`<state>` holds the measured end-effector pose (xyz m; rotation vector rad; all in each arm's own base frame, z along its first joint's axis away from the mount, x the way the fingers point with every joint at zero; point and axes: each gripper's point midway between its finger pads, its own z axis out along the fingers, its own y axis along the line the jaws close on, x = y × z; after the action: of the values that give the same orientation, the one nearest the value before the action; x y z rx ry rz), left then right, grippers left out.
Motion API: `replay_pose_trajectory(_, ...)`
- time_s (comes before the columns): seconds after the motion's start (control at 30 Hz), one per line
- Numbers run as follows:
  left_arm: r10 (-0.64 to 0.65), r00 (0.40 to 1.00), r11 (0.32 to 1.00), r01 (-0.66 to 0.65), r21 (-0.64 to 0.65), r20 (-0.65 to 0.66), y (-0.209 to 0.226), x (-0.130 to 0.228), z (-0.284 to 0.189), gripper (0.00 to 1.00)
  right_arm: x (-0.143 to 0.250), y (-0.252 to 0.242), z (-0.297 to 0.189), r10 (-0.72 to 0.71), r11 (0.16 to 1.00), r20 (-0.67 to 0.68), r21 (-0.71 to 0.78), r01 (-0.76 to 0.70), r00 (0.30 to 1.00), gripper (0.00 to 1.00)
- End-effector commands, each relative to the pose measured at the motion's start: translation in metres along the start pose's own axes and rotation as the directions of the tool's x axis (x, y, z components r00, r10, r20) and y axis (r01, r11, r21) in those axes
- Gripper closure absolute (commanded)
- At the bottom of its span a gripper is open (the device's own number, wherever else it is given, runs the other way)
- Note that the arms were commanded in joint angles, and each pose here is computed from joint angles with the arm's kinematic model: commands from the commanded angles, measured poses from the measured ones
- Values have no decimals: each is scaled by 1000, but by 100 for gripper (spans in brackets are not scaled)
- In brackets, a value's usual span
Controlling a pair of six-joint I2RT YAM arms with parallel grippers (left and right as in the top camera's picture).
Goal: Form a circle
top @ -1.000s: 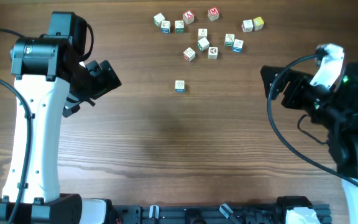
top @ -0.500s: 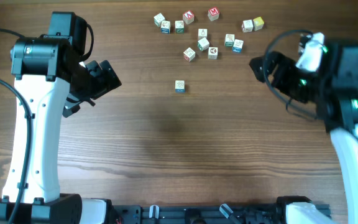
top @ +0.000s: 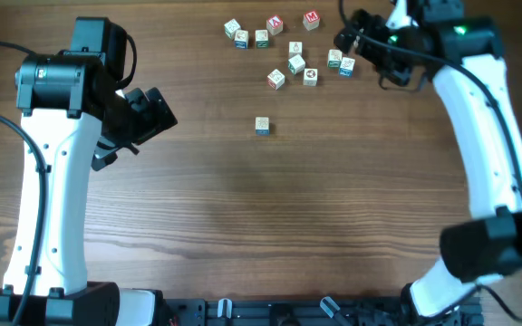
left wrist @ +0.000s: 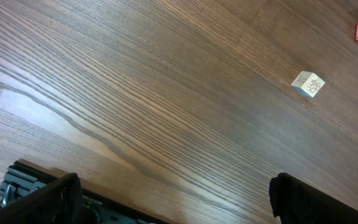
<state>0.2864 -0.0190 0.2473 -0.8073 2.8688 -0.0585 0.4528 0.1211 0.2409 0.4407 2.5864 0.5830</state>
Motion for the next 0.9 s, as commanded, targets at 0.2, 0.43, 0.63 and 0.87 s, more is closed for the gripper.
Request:
replay_pose_trajectory(0.2,-10,1000,1000,10,7,-2,0,2,-1,0,-10,33,106,-7,999,21,-32,8,1000,0)
replay_pose_trajectory(0.43,-10,1000,1000,10,7,-2,0,2,-1,0,3,69,166,104,987,23,-124,-100,994,1)
replay_pose_trajectory(0.63,-10,1000,1000,10,7,-2,0,2,-1,0,16,47,211,301,954,52,-20,-300,952,5)
replay_pose_trajectory(0.87,-10,1000,1000,10,7,-2,0,2,-1,0,16,18,234,397,911,127,63,-407,909,5)
